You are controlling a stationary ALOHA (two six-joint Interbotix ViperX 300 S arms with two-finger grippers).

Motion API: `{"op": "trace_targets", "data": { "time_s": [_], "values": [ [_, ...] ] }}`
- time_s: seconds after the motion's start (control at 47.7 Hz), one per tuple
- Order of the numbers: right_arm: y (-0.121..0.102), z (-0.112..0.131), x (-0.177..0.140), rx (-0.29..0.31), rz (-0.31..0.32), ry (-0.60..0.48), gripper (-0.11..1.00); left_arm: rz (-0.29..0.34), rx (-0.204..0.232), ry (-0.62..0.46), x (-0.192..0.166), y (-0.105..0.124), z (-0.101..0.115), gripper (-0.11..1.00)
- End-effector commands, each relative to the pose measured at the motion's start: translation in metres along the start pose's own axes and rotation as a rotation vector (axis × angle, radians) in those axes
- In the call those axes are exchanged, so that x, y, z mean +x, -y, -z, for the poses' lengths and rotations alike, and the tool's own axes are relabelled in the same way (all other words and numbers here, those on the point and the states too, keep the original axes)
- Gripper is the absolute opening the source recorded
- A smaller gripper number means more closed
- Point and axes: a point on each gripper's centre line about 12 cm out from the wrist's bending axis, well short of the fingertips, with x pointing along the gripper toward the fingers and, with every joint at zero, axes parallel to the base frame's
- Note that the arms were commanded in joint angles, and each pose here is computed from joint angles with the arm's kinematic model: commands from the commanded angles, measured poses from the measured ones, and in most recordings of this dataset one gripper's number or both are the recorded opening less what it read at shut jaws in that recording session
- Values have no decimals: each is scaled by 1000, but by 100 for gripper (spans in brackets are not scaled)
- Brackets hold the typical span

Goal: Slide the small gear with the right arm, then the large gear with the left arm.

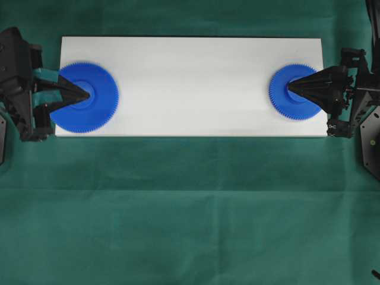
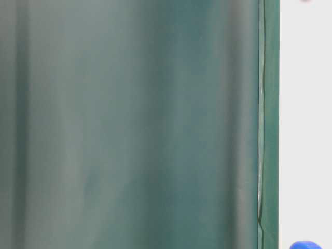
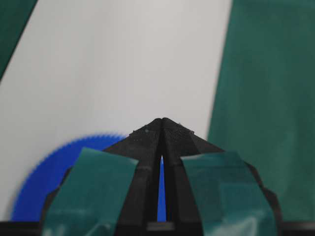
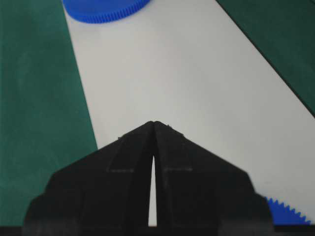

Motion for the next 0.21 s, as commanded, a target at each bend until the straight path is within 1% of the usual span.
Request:
{"op": "trace_targets", "data": {
  "time_s": [0.0,0.063,0.189],
  "values": [
    [-2,-4,1,-3,-10,15,50,26,18,37,0,7,-7,0],
    [-2,-3,0,-2,-9,12,50,41,35,40,0,11,-6,0],
    [-4,-3,0,-9,-19,11,50,66,85,49,-1,17,-5,0]
  ]
}}
